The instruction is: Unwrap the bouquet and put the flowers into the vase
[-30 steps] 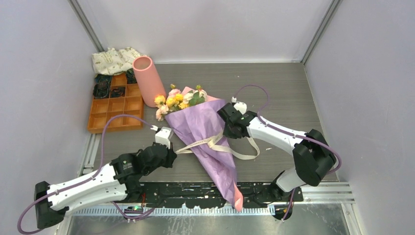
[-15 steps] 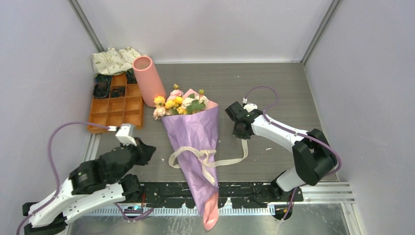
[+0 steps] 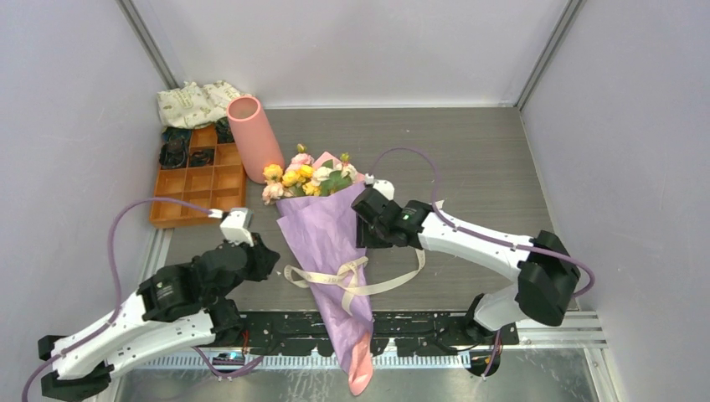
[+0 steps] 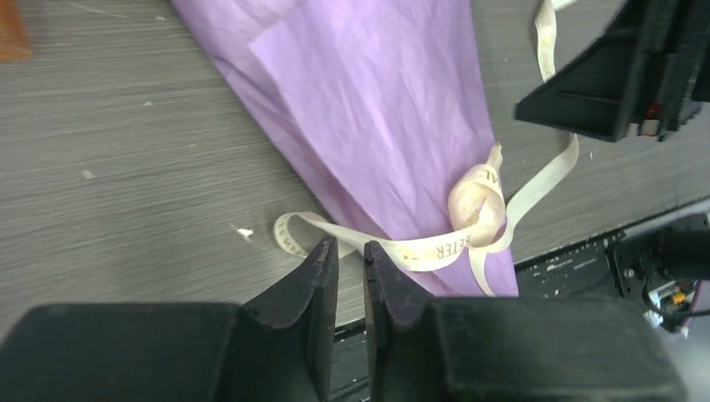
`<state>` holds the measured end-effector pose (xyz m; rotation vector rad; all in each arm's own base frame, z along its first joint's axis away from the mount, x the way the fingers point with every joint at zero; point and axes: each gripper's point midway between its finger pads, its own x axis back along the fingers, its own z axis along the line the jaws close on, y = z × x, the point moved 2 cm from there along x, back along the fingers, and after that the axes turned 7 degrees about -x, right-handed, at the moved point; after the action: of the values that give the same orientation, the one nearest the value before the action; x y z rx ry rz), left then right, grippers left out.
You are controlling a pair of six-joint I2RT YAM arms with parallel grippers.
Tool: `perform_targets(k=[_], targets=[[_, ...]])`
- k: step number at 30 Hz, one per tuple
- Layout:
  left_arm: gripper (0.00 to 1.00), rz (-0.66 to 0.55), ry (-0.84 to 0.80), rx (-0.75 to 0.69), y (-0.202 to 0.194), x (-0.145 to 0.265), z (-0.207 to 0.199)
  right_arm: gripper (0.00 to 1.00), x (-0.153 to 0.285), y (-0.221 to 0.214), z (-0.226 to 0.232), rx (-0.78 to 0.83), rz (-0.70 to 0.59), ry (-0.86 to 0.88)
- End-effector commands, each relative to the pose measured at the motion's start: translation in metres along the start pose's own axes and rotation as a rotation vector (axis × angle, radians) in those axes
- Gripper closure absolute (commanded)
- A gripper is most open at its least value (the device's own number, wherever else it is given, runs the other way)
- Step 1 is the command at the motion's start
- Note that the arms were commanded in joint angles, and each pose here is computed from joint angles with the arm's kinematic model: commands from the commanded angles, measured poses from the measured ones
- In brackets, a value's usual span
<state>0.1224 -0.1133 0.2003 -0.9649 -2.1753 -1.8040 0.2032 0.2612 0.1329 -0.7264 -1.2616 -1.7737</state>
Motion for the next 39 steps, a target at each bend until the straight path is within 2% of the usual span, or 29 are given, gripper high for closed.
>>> perform_targets(k=[1,6,9,17,29,39], targets=[[0.78,-0.011,-0.180,-0.058,0.007,-0.020,-0.047,0.53,-0.014,-0.021,0.026,-0.004,0.086,0.095],[0.65,-0.021,-0.320,-0.138,0.010,-0.036,-0.084,0.49,-0.031,-0.035,0.033,-0.026,0.144,0.121],[0.60,0.000,-0.340,-0.180,0.006,-0.048,-0.095,0.49,-0.037,-0.039,0.033,-0.031,0.162,0.112],[0.57,0.163,-0.338,-0.208,-0.041,-0.085,-0.106,0.48,-0.034,-0.053,0.022,-0.065,0.200,0.106],[0.51,0.238,-0.415,-0.126,-0.075,-0.080,-0.104,0.48,-0.016,-0.060,0.005,-0.088,0.203,0.103],[0.55,0.356,-0.491,-0.113,-0.106,-0.080,-0.122,0.49,-0.009,-0.067,0.001,-0.091,0.226,0.104]])
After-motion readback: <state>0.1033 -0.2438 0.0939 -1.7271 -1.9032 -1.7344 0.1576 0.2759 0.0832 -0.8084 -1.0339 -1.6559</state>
